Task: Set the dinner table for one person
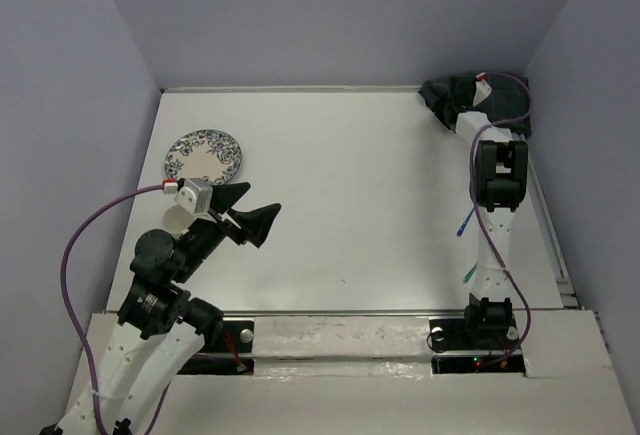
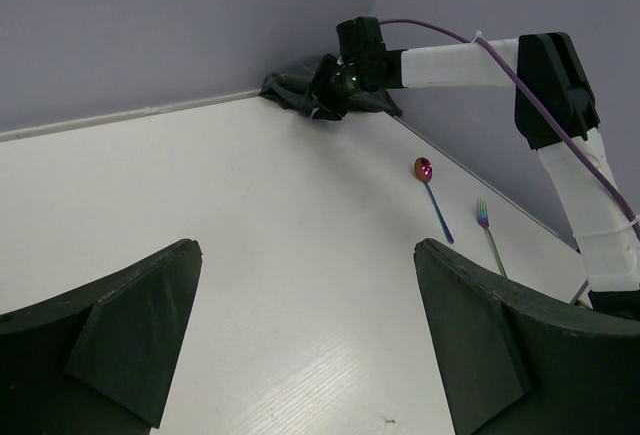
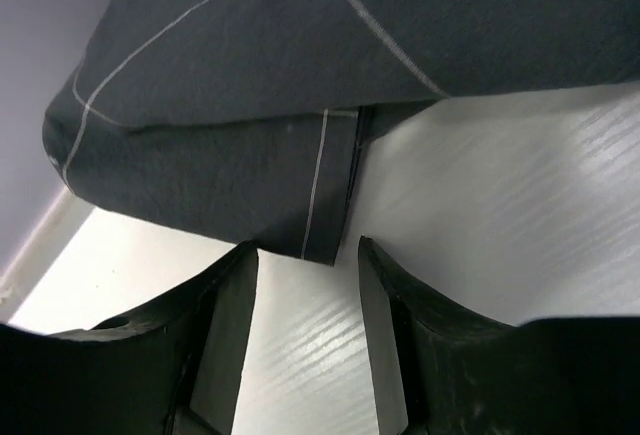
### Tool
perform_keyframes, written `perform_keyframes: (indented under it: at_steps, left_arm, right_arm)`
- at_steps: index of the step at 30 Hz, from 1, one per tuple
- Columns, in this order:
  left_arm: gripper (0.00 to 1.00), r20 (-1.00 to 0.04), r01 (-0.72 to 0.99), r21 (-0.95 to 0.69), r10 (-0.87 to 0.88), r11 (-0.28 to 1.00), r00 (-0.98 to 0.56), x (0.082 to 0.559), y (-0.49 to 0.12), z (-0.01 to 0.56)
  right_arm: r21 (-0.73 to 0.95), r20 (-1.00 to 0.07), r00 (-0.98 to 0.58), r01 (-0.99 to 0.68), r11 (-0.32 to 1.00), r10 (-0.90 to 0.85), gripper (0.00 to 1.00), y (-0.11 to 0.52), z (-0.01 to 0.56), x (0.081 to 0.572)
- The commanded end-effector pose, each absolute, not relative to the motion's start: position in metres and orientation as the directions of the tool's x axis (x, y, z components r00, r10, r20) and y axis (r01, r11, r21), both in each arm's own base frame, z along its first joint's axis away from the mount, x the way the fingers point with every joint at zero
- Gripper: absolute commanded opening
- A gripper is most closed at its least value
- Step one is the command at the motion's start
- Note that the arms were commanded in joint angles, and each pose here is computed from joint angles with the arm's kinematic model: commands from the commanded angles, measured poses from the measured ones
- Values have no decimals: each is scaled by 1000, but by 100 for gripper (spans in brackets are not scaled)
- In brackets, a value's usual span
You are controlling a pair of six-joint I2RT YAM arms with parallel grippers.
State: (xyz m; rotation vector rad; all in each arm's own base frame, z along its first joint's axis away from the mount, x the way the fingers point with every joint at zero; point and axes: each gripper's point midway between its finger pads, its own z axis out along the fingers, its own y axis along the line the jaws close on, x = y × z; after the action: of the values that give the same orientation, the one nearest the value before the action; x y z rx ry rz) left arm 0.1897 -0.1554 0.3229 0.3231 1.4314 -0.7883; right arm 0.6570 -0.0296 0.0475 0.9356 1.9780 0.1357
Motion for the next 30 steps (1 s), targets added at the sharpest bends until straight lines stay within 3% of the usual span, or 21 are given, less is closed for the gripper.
perform_keyframes:
  at_steps: [1,5,12,14,18,23,28,30]
  left_arm:
    - [99,-953,670,-223,-304,709,5,187,-155,347]
    - [99,-954,664,-223,-301,714,4,189,-154,346]
    - [99,-955,665,-219,-298,714,5,189,-154,346]
    - [99,-954,663,-219,-298,716,6,189,-154,346]
    - [99,-954,656,-222,-299,721,6,191,-152,346]
    - [99,-951,641,-231,-308,732,9,193,-149,347]
    - [99,-948,617,-242,-319,749,15,196,-144,348]
    - [99,-946,597,-255,-325,761,11,198,-140,346]
  right_arm:
    - [471,-633,-256,622,626,731,49,-45,23,657]
    - [486,-618,-231,638,597,751,46,-52,15,659]
    - [517,-616,-234,600,610,753,14,-47,17,671]
    - [534,-625,-252,553,640,739,0,-41,22,676]
    - [563,-640,-281,462,685,715,0,-28,41,677]
    - [558,-731,-341,200,805,591,0,46,115,662]
    - [526,-805,-365,-78,847,467,0,131,201,593]
    - [517,-819,-392,-186,835,420,0,171,227,544]
